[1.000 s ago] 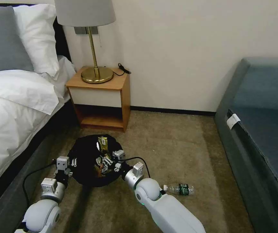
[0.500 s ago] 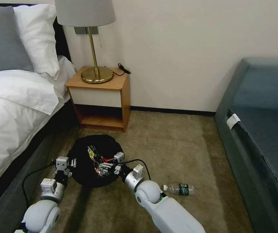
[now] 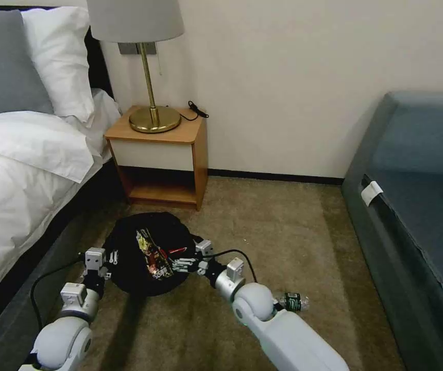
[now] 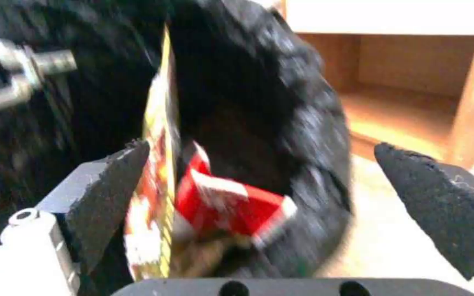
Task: Pick up the trash bin, then pick up the garbage on the floor and place it into the trash bin.
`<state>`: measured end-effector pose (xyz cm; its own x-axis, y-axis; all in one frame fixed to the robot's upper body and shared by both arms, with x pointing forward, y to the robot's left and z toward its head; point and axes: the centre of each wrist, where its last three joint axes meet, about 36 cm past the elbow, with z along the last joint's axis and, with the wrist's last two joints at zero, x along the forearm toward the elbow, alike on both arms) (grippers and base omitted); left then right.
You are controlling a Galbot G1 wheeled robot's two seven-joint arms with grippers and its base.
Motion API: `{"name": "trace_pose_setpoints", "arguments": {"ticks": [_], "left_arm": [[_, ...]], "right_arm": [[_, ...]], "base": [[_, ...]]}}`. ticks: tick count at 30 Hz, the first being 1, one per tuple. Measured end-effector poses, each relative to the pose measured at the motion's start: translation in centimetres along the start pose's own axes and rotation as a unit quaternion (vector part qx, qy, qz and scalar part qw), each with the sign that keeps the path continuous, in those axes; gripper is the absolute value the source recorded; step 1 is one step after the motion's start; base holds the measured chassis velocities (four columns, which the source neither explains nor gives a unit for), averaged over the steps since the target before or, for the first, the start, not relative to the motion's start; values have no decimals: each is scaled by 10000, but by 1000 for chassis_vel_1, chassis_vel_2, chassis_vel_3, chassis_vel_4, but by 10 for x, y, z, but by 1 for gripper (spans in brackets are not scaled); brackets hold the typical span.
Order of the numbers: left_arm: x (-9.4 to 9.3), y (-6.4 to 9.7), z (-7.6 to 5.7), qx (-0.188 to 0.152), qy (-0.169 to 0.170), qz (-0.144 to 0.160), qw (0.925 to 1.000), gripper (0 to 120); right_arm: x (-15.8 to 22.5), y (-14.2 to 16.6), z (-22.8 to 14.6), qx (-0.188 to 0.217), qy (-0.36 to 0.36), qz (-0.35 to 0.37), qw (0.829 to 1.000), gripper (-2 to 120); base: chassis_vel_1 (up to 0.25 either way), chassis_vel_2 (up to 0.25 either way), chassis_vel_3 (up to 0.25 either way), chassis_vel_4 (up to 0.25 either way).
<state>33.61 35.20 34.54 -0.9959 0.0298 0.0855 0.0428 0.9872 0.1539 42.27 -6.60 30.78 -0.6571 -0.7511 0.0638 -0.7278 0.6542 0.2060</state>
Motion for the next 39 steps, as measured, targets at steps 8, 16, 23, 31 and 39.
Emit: {"name": "trace_pose_setpoints", "arguments": {"ticks": [8,16,23,31,39], "left_arm": [[-3,8,6,-54,60,-137,9999,4],[-4,10,8,-77,78,-167,9998,4],[-6,13,11,-115,98,-193,9997,4],[-5,15,14,-114,120,-210,9996,4],[-5,16,15,-115,121,-203,9997,4]], "right_arm": [[51,-53,2,1266,1067,160,9861,100],[98,-103,-3,1949,1964,6,9610,100],[133,-138,-10,2386,2583,-168,9360,100],[169,-154,14,2493,3162,-269,9150,100],[191,-168,21,2739,3518,-346,8944,100]], "base": [[0,0,0,0],[0,0,0,0],[0,0,0,0],[0,0,0,0],[0,0,0,0]]}}
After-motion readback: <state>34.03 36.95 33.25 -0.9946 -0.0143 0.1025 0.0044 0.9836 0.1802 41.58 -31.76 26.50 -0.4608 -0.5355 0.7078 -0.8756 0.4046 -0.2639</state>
